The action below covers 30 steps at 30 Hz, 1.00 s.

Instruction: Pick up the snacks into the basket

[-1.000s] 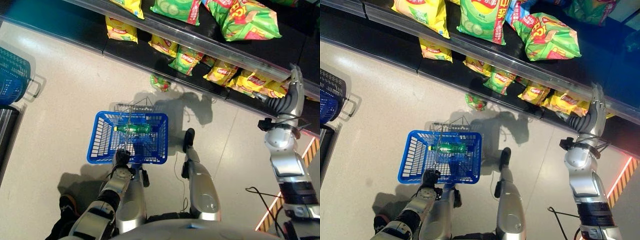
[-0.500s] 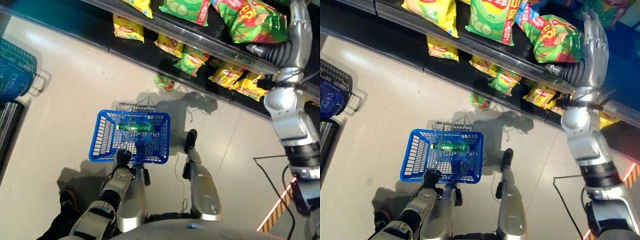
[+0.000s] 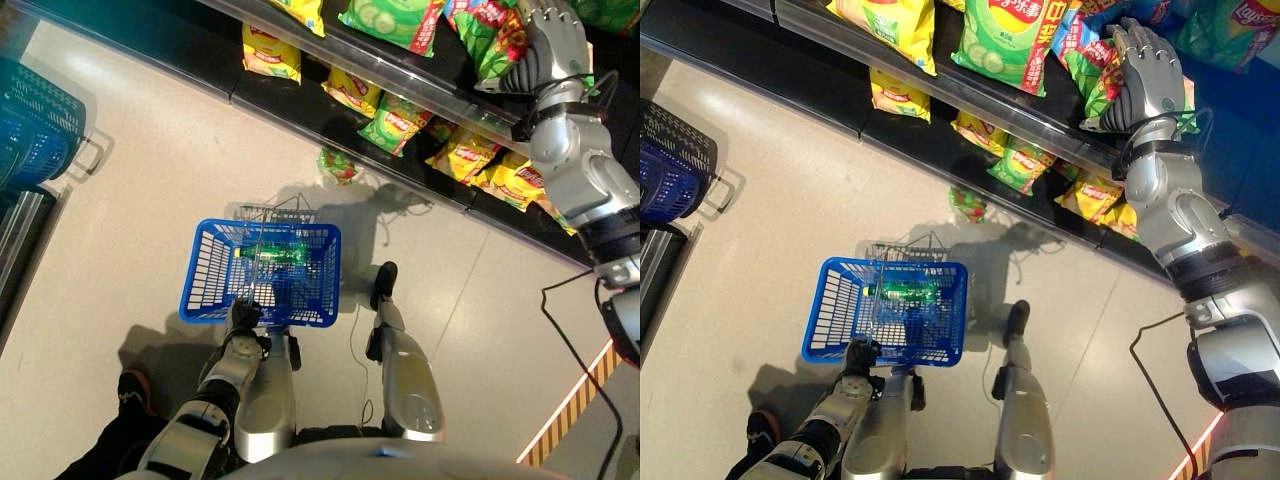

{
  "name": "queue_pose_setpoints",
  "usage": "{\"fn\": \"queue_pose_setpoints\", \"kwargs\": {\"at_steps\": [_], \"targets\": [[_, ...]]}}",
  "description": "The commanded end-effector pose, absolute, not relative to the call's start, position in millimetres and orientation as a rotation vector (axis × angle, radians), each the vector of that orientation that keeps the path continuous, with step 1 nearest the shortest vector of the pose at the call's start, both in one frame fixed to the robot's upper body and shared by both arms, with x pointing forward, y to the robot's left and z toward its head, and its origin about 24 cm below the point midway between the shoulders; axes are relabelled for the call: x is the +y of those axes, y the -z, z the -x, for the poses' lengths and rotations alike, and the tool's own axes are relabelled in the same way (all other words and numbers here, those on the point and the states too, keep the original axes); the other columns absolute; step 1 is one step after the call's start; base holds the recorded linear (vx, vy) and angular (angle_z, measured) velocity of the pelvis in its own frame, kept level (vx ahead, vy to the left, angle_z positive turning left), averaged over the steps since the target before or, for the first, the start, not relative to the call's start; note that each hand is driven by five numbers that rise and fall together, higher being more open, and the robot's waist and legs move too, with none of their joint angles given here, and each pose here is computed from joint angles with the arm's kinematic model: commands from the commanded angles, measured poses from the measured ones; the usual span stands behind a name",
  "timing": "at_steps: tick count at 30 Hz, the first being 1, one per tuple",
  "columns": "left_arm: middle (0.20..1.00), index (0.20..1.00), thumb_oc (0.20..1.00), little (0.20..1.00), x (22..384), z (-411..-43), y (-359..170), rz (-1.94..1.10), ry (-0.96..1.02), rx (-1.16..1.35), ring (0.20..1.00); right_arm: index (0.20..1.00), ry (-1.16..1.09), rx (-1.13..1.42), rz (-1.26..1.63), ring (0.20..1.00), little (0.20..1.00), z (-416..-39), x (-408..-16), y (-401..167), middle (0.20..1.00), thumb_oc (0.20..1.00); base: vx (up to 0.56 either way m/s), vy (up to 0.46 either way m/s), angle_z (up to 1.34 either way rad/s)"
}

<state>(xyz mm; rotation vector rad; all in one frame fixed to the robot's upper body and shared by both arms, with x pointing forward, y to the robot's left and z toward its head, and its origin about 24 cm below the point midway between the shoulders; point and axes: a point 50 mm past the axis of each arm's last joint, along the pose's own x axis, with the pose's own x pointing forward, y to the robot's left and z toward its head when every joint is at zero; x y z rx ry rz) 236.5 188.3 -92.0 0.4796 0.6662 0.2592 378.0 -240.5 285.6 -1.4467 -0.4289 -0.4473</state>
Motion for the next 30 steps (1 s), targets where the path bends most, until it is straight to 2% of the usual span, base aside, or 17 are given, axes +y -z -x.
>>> {"fn": "queue_pose_setpoints", "kwargs": {"at_steps": [1, 16, 27, 28, 29, 30], "targets": [[0.200, 0.200, 0.200, 0.200, 206, -196, 118, -0.530, -0.269, 0.822, 0.200, 1.000, 0.489, -0.424, 1.496, 1.000, 1.000, -377, -250, -314, 1.000, 1.000, 0.00, 0.012, 0.08], [0.200, 0.200, 0.200, 0.200, 191, -205, 113, -0.439, -0.241, 0.774, 0.200, 1.000, 0.518, -0.056, 1.405, 1.000, 1.000, -383, -306, -255, 1.000, 1.000, 0.00, 0.005, 0.04], [0.200, 0.200, 0.200, 0.200, 185, -207, 114, -0.452, -0.205, 0.769, 0.200, 1.000, 0.755, 0.233, 1.298, 1.000, 1.000, -368, -358, -232, 1.000, 1.000, 0.00, 0.000, 0.01], [0.200, 0.200, 0.200, 0.200, 185, -207, 113, -0.449, -0.206, 0.764, 0.200, 0.580, 0.770, 0.258, 1.301, 0.580, 0.580, -366, -362, -229, 0.580, 0.580, 0.00, 0.000, 0.00], [0.200, 0.200, 0.200, 0.200, 184, -208, 113, -0.447, -0.205, 0.760, 0.200, 0.200, 0.776, 0.269, 1.311, 0.200, 0.200, -366, -363, -228, 0.200, 0.200, 0.00, 0.000, 0.00], [0.200, 0.200, 0.200, 0.200, 183, -209, 112, -0.443, -0.200, 0.751, 0.200, 0.200, 0.775, 0.279, 1.310, 0.200, 0.200, -366, -363, -227, 0.200, 0.200, 0.00, 0.000, 0.00]]}}
